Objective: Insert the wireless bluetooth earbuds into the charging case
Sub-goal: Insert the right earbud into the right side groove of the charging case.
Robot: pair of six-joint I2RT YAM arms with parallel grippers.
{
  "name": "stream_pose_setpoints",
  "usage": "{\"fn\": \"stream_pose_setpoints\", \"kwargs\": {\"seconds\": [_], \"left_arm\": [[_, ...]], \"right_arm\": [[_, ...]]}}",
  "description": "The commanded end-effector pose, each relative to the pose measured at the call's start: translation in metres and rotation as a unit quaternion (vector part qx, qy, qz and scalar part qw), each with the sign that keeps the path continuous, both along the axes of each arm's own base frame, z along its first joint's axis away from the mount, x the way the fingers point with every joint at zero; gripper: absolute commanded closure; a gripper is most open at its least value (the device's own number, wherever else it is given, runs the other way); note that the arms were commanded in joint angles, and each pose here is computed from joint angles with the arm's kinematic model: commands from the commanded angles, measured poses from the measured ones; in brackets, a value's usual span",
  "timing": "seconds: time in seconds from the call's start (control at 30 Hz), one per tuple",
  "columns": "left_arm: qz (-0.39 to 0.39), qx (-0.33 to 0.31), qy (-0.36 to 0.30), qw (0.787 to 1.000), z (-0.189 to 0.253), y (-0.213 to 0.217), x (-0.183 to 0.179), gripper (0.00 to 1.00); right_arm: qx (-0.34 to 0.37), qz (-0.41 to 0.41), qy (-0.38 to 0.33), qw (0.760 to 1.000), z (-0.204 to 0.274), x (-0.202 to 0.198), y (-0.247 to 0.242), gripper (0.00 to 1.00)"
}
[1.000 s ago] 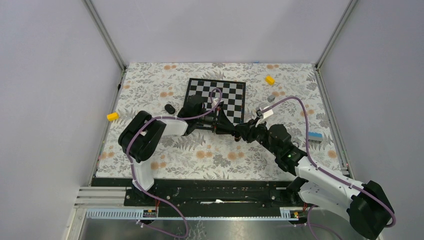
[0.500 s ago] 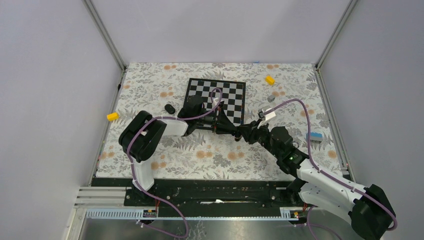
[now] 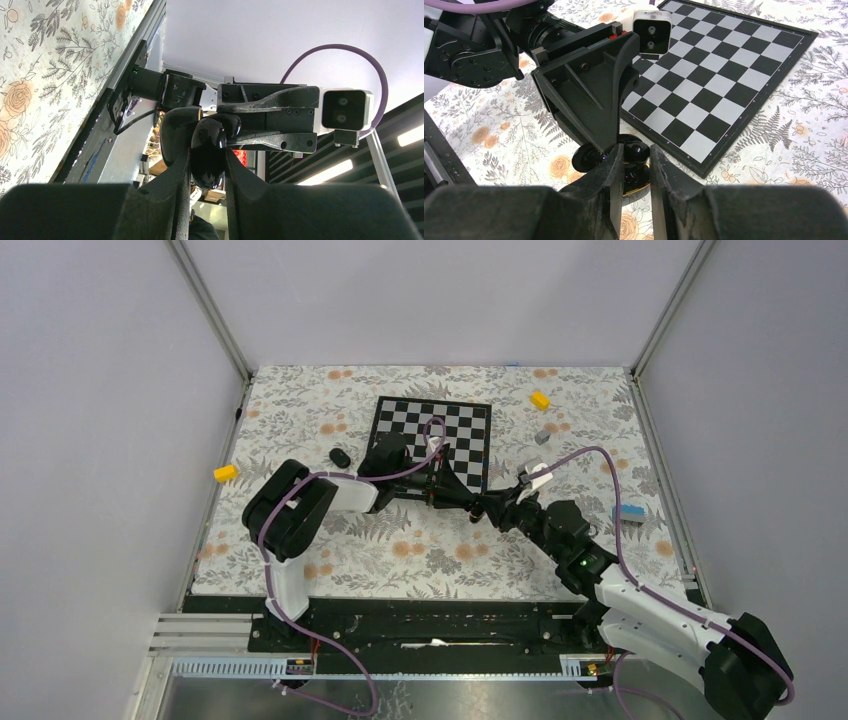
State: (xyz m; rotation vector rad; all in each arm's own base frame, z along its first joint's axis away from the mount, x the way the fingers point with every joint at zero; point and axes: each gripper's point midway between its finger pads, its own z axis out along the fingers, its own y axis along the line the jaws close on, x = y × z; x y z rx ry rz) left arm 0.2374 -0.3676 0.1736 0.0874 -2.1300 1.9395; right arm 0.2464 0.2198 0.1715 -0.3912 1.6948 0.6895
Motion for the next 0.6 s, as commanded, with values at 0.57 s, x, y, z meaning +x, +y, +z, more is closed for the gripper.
{"fn": "stream_pose_setpoints", "kwargs": {"seconds": [0.57], "left_arm": [[-0.013, -0.066, 0.057, 0.996, 0.012, 0.005, -0.006, 1.00]], "right_arm": [[-0.028, 0.085, -0.032, 0.995, -0.013, -0.021, 0.017, 0.89]]}}
